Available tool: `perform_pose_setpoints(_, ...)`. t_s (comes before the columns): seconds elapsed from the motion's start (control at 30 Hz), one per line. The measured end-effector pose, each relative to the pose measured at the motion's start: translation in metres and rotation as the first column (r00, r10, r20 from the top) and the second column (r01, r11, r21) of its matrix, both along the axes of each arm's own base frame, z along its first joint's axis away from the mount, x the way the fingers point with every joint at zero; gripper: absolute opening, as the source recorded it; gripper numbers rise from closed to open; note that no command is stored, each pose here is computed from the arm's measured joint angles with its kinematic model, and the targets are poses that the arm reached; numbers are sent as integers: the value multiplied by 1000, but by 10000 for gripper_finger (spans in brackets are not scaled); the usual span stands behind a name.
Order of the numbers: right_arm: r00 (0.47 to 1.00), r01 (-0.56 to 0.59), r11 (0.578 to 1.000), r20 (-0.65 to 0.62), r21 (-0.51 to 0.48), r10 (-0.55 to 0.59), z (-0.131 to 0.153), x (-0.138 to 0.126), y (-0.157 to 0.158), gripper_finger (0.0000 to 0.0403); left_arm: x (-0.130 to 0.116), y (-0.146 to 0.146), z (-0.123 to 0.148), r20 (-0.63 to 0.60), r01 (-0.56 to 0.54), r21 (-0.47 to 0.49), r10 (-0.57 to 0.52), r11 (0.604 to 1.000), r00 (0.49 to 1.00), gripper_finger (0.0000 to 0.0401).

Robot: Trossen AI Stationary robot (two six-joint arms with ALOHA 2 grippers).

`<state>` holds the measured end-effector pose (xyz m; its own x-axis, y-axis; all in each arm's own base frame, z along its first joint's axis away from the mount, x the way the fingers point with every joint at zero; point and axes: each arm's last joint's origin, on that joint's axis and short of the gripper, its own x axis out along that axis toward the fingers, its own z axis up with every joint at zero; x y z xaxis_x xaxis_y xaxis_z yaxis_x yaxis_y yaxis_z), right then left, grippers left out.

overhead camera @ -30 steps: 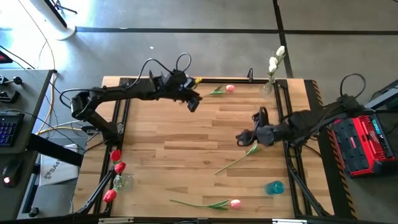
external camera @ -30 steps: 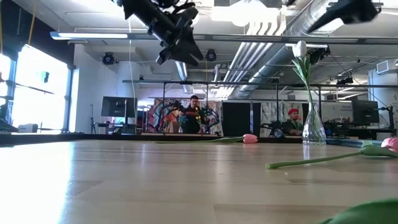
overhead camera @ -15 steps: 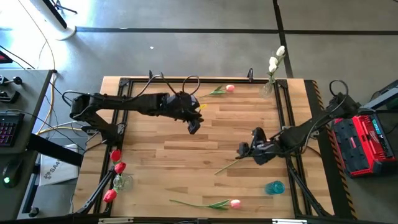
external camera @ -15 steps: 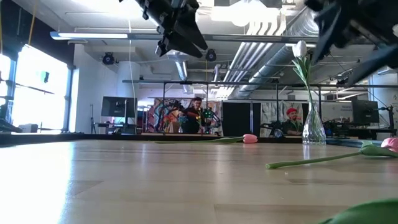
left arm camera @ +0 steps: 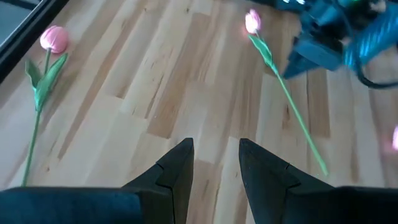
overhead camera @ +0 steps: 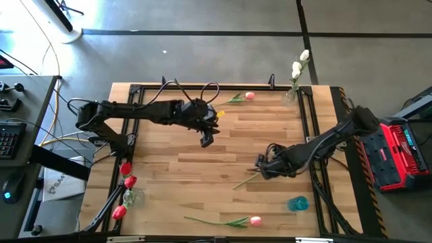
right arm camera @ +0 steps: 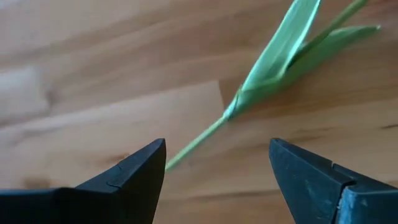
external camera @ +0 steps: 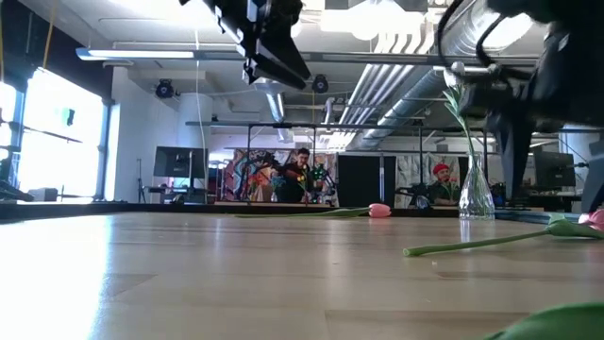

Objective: Sort flowers into vase by color
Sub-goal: Put the middle pink tulip into the blue vase

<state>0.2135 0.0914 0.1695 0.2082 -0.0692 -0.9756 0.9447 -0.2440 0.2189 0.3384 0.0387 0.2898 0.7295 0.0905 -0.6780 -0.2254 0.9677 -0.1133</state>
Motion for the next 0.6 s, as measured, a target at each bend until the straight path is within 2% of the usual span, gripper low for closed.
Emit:
perform_pose_setpoints(0.23,990,106,994,-98,-10,-106,-17,12,-24,275,-3,1,-3,-67,100,92,-94,991,993,117)
perform_pose_setpoints(0.37,974,133,990,-191,47,-122,-24,12,-30,270,-6,3,-5,-99,131,116,-120,985,988,117)
perform_pose_setpoints(0.5,953,140,986,-280,85,-112,-30,10,-29,239,-8,6,-7,-128,139,122,-124,983,984,117)
perform_pose_setpoints(0.6,948,130,989,-303,76,-102,-31,8,-27,202,-9,8,-8,-146,137,119,-120,983,982,117)
